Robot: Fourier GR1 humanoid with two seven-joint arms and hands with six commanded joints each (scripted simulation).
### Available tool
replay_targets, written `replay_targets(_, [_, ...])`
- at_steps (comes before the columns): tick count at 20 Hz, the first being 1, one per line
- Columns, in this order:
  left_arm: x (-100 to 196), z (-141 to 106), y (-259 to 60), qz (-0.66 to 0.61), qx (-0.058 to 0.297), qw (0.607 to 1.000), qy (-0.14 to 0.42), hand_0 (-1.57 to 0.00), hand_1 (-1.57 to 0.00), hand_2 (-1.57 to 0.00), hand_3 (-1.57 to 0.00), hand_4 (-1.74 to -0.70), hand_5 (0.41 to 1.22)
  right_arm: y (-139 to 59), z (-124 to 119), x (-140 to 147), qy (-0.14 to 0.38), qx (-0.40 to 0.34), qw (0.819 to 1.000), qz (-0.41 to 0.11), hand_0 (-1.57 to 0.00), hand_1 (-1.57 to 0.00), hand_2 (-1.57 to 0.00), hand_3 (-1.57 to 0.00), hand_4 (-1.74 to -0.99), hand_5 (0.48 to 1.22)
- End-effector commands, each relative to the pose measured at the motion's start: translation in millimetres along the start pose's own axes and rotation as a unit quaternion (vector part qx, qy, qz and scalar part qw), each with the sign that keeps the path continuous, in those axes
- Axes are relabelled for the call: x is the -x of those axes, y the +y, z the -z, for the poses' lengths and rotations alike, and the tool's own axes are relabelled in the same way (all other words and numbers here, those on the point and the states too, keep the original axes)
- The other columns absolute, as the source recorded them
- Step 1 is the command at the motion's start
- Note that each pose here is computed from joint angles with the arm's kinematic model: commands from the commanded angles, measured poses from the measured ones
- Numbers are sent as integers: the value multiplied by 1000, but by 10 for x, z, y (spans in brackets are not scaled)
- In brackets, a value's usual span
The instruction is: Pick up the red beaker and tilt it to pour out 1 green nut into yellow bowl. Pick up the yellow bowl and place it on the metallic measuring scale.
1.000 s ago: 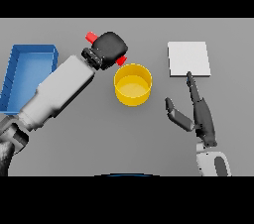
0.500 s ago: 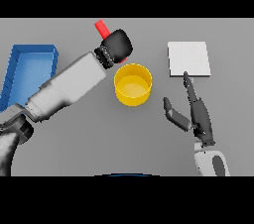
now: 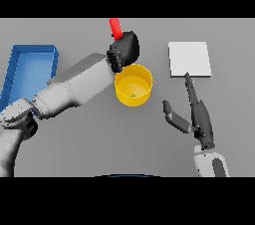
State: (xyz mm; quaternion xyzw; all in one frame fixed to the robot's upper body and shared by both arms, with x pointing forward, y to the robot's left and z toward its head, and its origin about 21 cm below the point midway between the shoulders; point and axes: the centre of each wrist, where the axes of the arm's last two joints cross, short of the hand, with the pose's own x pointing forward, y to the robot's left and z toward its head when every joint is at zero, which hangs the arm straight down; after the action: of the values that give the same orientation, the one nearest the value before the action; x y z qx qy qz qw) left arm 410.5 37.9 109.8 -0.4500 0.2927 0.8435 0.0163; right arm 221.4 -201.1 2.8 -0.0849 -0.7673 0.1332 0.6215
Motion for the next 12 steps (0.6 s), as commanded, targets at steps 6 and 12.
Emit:
replay_targets(6, [-88, 83, 259, 96, 22, 995, -13, -1571, -1571, -1571, -1571, -1728, 1221, 14, 75, -29, 0, -1, 1000, -1, 1, 1, 1, 1, -1047, 681])
replay_targets(12, [483, 12, 408, 86, 6, 996, 15, -1571, -1571, -1571, -1571, -1725, 1221, 48, 18, -18, 0, 0, 1000, -11, 1, 1, 1, 1, -1030, 683])
